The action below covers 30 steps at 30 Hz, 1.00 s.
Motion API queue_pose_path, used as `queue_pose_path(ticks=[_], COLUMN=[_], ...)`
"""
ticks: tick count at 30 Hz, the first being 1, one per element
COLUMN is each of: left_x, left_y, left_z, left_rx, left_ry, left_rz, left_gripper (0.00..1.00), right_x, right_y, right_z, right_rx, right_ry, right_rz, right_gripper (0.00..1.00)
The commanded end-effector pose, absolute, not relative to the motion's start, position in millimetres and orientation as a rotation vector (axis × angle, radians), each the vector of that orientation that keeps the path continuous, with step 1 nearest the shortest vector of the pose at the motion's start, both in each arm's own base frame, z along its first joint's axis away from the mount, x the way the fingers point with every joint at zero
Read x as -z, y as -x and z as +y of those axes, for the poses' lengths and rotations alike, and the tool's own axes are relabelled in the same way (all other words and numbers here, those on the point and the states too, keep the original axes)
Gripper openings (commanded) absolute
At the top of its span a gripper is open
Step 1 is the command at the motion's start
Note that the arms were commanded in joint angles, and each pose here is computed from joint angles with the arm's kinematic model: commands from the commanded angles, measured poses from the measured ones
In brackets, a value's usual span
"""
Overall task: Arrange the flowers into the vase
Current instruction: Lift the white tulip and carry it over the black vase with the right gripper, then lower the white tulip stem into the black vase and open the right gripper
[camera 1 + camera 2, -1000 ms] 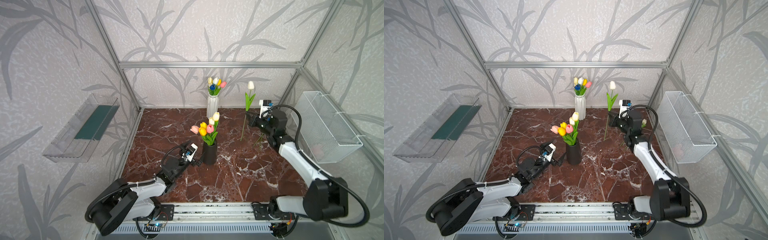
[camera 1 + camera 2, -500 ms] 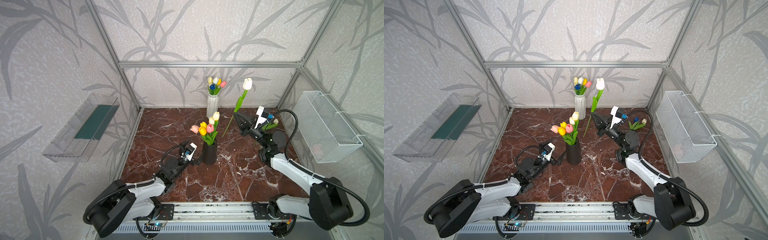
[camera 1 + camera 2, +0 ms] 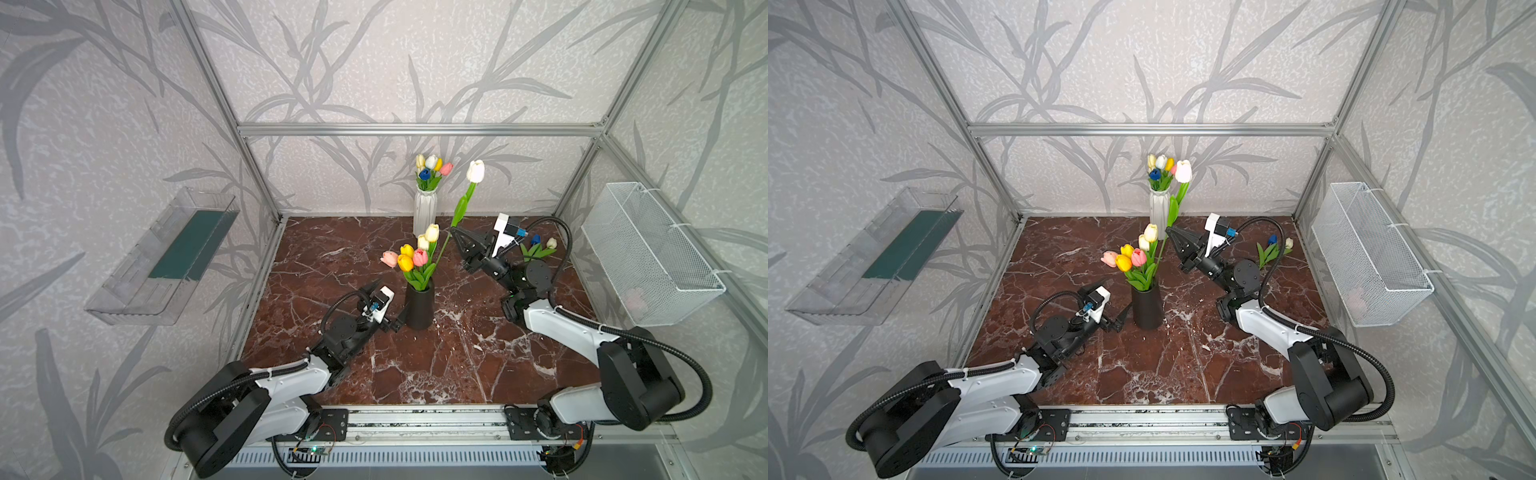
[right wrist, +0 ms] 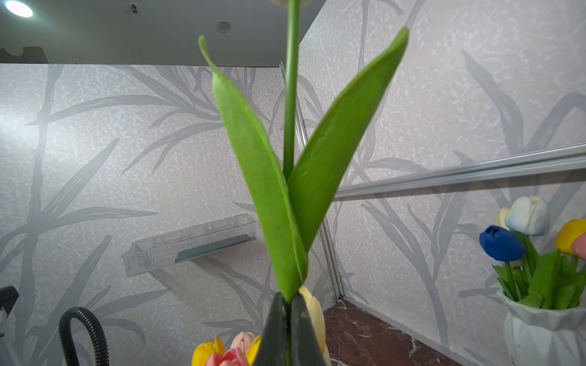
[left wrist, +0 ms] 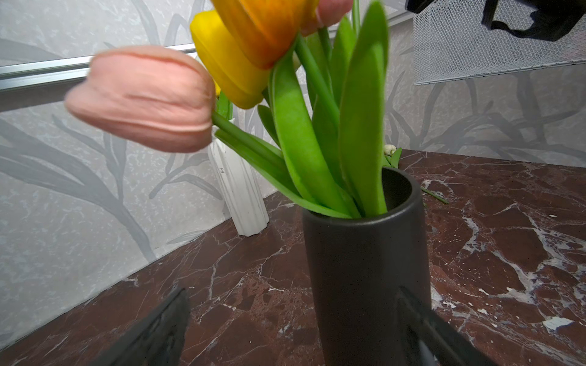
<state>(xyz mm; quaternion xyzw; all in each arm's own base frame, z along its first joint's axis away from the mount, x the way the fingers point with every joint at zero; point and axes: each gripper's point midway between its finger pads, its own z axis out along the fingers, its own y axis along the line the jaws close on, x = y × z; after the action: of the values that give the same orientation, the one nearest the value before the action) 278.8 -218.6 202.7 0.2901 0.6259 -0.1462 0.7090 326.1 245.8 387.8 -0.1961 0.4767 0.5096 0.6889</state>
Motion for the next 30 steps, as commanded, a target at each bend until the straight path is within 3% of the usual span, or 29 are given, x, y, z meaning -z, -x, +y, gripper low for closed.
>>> queue_pose_path(ticks=[1, 11, 25, 28, 30], left_x=[-203.5, -199.8, -192.5, -191.8, -191.5], left_y=[-277.9, -279.5, -283.9, -284.7, -285.6], left_z=[-216.3, -216.2, -219.7, -221.7, -222.2], left_rx=[0.31, 0.299, 0.304, 0.311, 0.312], left_ry=[-0.65, -0.654, -0.65, -0.648, -0.647], left_rz=[1.378, 1.39, 1.391, 1.386, 1.385], left_gripper=[0.99, 0.99, 0.99, 0.99, 0.99], right_x=[-391.9, -348.6, -282.2, -270.3, -269.8], right_y=[-324.3, -331.4, -296.6, -300.2, -303.5], right_z=[247.2, 262.0, 287.7, 285.7, 281.4], right_rx=[-1.097, -1.006, -0.953, -0.915, -0.879], right_ry=[0.459, 0.533, 0.721, 0.723, 0.707], right_rz=[1.014, 1.116, 1.213, 1.289, 1.321], right_gripper=[0.0, 0.0, 0.02, 0.1, 0.26])
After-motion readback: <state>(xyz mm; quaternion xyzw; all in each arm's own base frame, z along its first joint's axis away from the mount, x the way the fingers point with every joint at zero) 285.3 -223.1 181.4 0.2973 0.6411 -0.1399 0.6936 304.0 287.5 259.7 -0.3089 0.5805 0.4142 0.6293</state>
